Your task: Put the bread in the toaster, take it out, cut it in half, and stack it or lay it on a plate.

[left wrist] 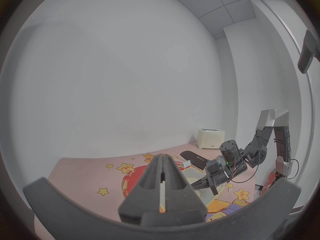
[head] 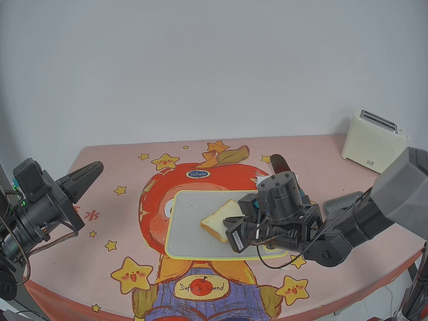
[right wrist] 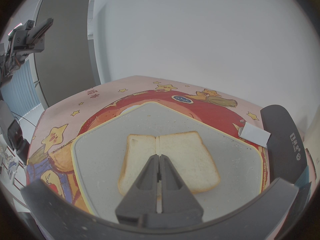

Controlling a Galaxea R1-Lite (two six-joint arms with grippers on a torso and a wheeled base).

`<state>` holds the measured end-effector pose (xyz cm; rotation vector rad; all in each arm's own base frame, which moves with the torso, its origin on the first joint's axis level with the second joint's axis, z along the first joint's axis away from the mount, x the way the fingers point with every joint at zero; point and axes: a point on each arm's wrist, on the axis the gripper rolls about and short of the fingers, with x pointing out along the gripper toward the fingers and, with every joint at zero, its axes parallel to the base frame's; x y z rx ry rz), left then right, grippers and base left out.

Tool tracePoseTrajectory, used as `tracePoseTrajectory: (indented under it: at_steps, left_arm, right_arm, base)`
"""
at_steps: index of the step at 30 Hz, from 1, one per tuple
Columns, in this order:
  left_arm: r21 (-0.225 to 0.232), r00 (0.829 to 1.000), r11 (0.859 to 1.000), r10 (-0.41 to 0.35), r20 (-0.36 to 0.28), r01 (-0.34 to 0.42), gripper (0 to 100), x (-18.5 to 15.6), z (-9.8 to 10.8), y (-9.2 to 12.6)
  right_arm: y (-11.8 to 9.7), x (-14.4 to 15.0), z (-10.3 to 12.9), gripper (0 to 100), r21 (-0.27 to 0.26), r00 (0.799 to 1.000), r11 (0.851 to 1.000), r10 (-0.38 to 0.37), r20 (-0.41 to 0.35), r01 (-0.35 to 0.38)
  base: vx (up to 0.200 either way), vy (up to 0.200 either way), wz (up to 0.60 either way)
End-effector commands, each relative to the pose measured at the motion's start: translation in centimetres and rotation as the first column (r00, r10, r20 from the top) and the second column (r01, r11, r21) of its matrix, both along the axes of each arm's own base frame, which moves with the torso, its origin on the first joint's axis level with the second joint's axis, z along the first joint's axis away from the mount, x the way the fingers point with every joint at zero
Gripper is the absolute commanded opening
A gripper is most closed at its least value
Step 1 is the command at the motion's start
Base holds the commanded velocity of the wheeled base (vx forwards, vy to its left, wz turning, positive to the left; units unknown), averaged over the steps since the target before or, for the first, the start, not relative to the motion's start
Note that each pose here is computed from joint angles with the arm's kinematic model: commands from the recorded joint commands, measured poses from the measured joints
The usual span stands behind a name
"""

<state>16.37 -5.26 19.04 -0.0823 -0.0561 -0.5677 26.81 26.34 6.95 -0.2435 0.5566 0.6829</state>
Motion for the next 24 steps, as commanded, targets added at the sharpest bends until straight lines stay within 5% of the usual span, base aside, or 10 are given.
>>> tracePoseTrajectory:
  at_steps: [1,2,3,17,24]
  left_arm:
    - [0.0,1.0,1.0,0.0,-0.003,0.0,0,0.1,0.0,0.0]
    - [0.0,1.0,1.0,0.0,-0.003,0.0,0,0.1,0.0,0.0]
    - [0.0,1.0,1.0,0.0,-0.003,0.0,0,0.1,0.0,0.0]
    - [0.001,1.0,1.0,0.002,-0.006,-0.002,0,0.1,-0.1,0.0]
    - [0.002,1.0,1.0,0.0,-0.003,0.0,0,0.1,-0.1,0.0]
  right_arm:
    - [0.1,-0.1,-0.1,0,-0.004,1.0,1.0,0.001,-0.002,-0.001]
    - [0.1,-0.1,-0.1,0,-0.004,1.0,1.0,0.001,-0.002,-0.001]
    - [0.0,-0.1,0.0,100,-0.003,1.0,1.0,0.001,0.0,-0.001]
    - [0.2,-0.3,0.3,100,0.007,1.0,1.0,0.008,0.005,-0.008]
    - [0.3,-0.9,2.9,100,0.065,0.999,0.998,0.017,0.05,-0.02]
  base:
    - [0.0,0.0,0.0]
    - [0.0,0.0,0.0]
    - [0.0,0.0,0.0]
    - [0.0,0.0,0.0]
    - [0.0,0.0,0.0]
